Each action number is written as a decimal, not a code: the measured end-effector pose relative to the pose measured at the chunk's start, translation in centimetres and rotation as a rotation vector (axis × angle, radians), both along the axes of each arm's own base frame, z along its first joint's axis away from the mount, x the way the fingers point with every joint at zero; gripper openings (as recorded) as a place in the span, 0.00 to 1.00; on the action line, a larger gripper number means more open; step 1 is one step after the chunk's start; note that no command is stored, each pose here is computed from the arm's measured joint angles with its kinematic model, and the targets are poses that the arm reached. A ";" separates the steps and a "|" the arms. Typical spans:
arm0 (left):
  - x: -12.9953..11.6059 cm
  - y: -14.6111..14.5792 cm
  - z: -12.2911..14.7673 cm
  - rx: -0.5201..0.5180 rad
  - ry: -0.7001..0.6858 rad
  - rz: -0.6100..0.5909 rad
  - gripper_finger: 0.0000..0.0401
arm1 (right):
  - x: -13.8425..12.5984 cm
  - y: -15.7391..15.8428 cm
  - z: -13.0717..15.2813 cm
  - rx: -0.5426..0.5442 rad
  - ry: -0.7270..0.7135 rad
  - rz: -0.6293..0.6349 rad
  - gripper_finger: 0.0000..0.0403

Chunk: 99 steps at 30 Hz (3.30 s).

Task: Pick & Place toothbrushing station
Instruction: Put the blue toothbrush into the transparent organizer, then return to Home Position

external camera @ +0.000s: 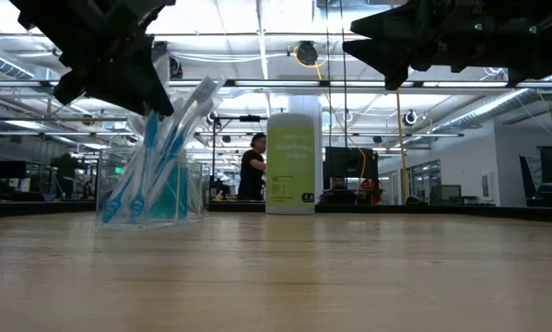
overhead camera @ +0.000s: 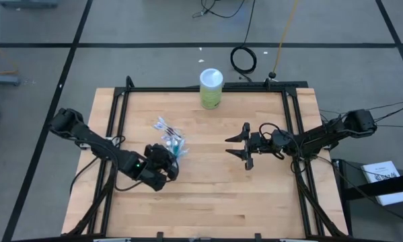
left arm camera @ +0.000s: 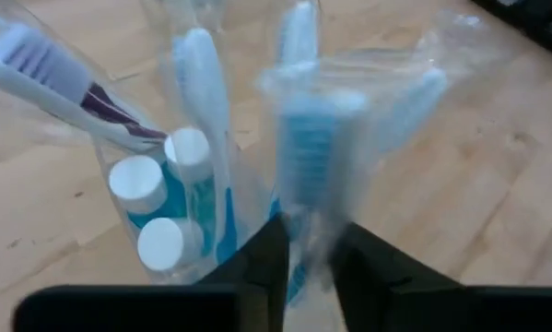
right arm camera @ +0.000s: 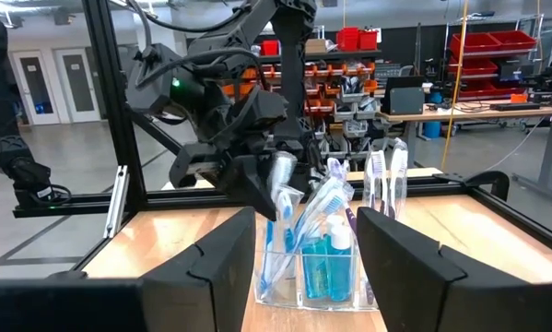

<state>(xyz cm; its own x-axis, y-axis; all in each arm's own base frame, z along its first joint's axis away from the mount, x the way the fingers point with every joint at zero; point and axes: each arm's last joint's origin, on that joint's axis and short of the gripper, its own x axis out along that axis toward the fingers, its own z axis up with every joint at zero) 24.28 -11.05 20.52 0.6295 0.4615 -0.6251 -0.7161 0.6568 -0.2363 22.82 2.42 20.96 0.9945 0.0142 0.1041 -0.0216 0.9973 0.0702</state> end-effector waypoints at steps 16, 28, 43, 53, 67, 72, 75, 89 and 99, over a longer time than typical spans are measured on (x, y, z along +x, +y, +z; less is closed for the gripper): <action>-0.4 0.1 1.4 -0.054 -0.014 -0.073 0.78 | 0.0 0.0 0.0 0.000 0.005 -0.001 0.45; -4.9 1.7 9.9 0.163 -0.229 -0.434 0.88 | -0.7 -0.6 0.1 0.013 0.081 -0.026 0.45; -9.7 4.0 13.8 0.446 -0.289 -0.723 0.86 | -8.3 -1.8 2.8 0.165 0.227 -0.054 0.45; -11.2 6.8 7.9 0.458 -0.341 -0.577 0.86 | -12.6 -2.1 3.2 0.087 0.205 -0.057 0.45; -14.8 9.7 -2.0 0.466 -0.664 -0.501 0.86 | -15.2 -2.3 2.5 0.055 0.213 -0.055 0.45; -14.8 9.9 -3.0 0.456 -0.633 -0.512 0.86 | -15.2 -2.3 0.7 0.034 0.155 -0.055 0.45; -14.8 9.8 -3.0 0.462 -0.639 -0.544 0.86 | -14.4 -2.2 -1.1 0.048 0.154 -0.049 0.45; -14.8 9.8 -3.1 0.489 -0.606 -0.574 0.86 | -13.1 -1.8 -3.3 0.053 0.016 0.076 0.45; -14.8 9.8 -3.1 0.489 -0.612 -0.572 0.86 | -13.0 -1.7 -4.0 0.050 0.092 0.077 0.45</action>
<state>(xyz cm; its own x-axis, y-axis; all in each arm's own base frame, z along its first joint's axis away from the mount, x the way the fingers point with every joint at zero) 9.53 -1.29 17.43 0.9923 0.1061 0.0647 -0.1015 0.9924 -0.0699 9.87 0.68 16.93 0.9960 0.0880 0.0148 -0.0892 0.9881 0.1251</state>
